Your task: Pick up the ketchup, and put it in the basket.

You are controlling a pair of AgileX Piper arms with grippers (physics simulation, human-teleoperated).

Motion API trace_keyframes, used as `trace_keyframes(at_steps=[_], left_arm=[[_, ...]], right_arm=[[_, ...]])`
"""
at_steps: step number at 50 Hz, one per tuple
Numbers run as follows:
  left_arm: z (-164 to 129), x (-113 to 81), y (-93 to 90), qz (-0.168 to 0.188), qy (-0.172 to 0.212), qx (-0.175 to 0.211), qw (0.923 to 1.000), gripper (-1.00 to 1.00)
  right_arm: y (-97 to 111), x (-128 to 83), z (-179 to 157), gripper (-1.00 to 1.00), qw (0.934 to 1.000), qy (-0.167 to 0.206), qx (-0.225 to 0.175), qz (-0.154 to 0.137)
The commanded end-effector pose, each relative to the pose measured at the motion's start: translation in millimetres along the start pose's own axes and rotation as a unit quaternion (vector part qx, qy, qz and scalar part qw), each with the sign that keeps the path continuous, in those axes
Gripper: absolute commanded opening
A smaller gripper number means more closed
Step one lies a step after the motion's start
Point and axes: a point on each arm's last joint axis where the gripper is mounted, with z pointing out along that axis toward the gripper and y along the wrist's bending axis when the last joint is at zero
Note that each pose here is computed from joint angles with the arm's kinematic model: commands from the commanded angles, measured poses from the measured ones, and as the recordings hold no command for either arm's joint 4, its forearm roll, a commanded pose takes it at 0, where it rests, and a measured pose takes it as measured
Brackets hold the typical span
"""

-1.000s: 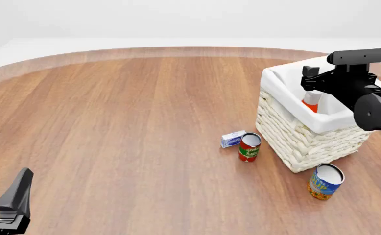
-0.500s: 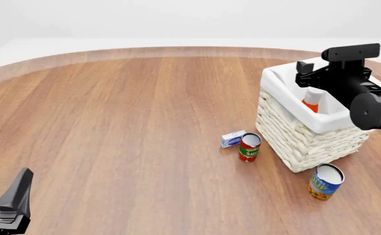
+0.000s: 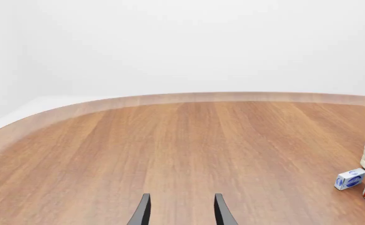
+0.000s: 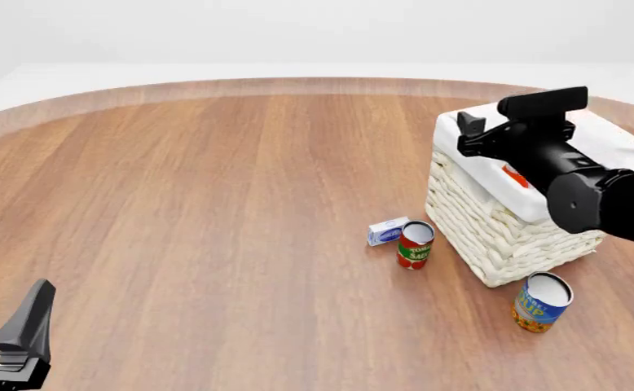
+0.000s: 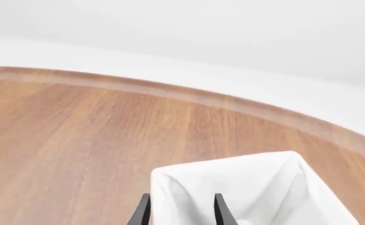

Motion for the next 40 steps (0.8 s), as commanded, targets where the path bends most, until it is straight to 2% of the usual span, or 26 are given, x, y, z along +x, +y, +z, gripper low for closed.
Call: trace_keyframes(at_steps=[1,18,25,34,40], left_arm=[[0,0.0,0.0,0.0,0.0,0.0,1.0,1.0],[0,0.0,0.0,0.0,0.0,0.0,1.0,1.0],[0,0.0,0.0,0.0,0.0,0.0,1.0,1.0],[0,0.0,0.0,0.0,0.0,0.0,1.0,1.0],[0,0.0,0.0,0.0,0.0,0.0,1.0,1.0]], right_arm=[[18,-1,-3,1.0,0.9996,-0.013,-0.026,-0.004],[33,-3,-6,1.0,0.9987,-0.022,-0.047,-0.004],[49,1,-5,1.0,0.9972,-0.024,-0.07,-0.011],[79,3,-9,1.0,0.9926,-0.033,-0.112,-0.034],[90,3,-9,1.0,0.9902,-0.035,-0.127,-0.045]])
